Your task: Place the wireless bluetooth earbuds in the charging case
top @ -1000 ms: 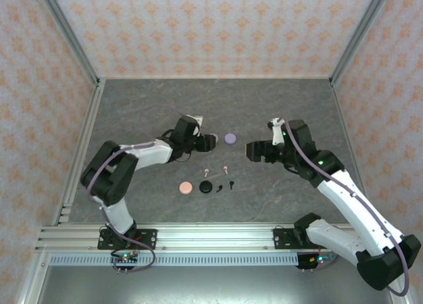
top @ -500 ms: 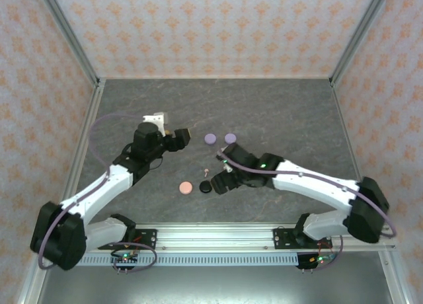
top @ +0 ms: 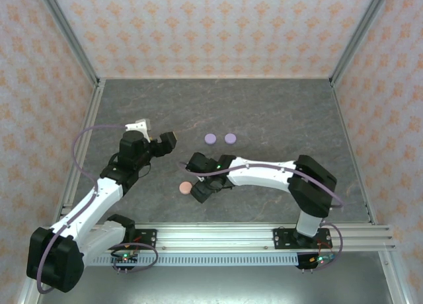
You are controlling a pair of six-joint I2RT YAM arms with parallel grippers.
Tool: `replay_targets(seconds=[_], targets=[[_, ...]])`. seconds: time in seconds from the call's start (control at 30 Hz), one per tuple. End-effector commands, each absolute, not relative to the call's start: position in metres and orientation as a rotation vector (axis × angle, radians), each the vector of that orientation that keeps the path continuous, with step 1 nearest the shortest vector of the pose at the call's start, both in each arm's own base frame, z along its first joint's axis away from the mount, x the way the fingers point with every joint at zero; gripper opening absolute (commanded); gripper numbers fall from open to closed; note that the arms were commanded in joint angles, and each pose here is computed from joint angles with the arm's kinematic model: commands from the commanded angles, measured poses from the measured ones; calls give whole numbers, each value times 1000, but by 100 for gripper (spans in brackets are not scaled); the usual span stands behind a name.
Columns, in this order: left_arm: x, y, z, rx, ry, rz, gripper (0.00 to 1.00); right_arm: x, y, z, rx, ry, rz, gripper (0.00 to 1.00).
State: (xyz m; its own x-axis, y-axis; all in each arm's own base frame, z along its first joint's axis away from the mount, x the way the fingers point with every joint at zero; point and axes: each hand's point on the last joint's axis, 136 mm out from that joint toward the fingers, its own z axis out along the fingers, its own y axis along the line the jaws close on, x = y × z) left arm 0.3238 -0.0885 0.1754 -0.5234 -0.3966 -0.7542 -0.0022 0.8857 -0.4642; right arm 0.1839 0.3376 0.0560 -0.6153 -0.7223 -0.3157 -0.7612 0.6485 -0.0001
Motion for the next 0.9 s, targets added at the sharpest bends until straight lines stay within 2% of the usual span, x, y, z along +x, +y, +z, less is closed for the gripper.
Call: replay_targets(seconds=[0.0, 0.13, 0.4, 0.87], targets=[[322, -81, 170, -323, 2083, -483, 95, 192, 342, 48, -1270, 2540, 108, 86], [322, -80, 168, -326, 2084, -485, 95, 194, 345, 34, -1323, 2546, 62, 83], [321, -81, 171, -313, 2075, -491, 95, 191, 344, 16, -1385, 2588, 20, 66], [321, -81, 172, -310, 2071, -497, 96, 183, 329, 22, -1386, 2606, 31, 62]])
